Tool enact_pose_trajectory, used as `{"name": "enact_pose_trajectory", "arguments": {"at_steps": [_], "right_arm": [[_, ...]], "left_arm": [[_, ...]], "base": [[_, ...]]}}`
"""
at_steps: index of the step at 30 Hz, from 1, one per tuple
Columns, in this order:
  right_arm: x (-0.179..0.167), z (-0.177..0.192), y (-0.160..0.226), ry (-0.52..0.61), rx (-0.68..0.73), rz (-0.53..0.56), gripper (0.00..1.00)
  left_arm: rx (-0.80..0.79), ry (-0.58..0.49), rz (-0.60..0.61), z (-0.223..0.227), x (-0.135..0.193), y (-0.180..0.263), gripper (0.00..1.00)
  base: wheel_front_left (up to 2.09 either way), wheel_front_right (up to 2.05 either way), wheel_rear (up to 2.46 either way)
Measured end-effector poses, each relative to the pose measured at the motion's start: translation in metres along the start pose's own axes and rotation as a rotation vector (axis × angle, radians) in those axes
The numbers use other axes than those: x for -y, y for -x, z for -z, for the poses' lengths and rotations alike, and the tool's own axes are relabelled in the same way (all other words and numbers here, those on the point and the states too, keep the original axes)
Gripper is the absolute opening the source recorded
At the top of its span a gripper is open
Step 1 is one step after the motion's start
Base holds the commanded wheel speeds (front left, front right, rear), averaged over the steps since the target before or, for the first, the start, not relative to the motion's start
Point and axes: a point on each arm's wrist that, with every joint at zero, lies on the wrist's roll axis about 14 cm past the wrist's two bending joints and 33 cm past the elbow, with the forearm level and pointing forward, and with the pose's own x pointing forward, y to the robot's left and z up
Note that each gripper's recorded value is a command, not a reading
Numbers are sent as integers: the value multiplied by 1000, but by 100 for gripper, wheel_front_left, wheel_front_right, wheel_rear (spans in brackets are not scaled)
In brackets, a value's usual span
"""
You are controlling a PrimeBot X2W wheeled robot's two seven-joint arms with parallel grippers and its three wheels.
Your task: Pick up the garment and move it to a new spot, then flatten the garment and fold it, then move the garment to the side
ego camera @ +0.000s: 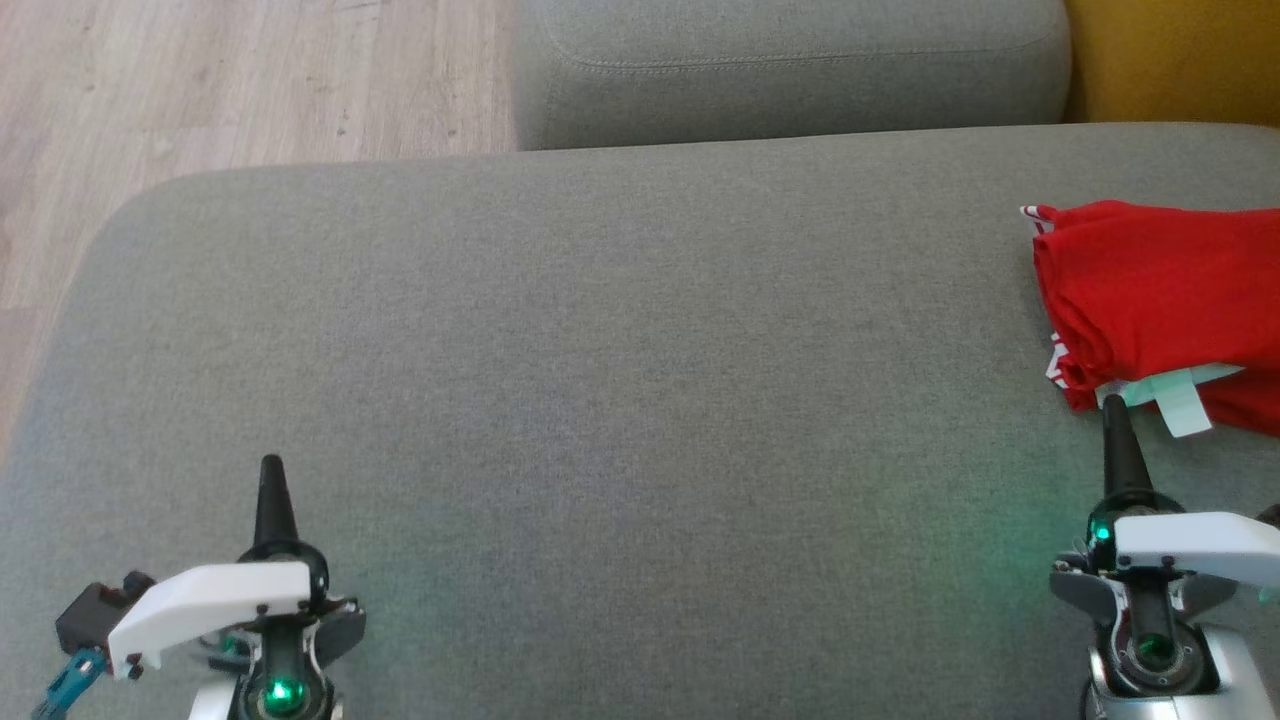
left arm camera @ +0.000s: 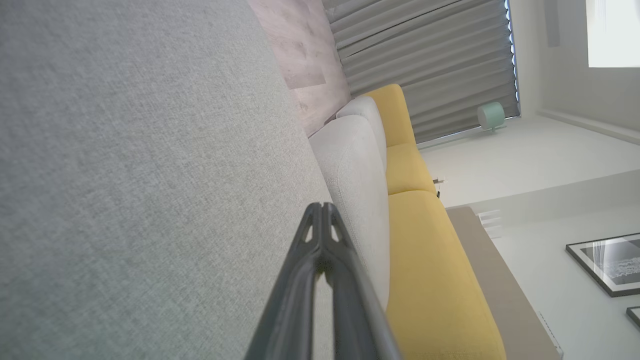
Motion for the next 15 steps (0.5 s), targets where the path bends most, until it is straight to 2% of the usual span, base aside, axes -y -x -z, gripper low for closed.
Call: {"name": "enact_pose_trajectory", "arguments": {"at_steps": [15], "right_arm": [[-8, -6, 3, -163, 6, -30, 0]], "left_arm": [[-2, 137, 26, -5, 3, 5, 0]], "base": [[0, 0, 0]]}}
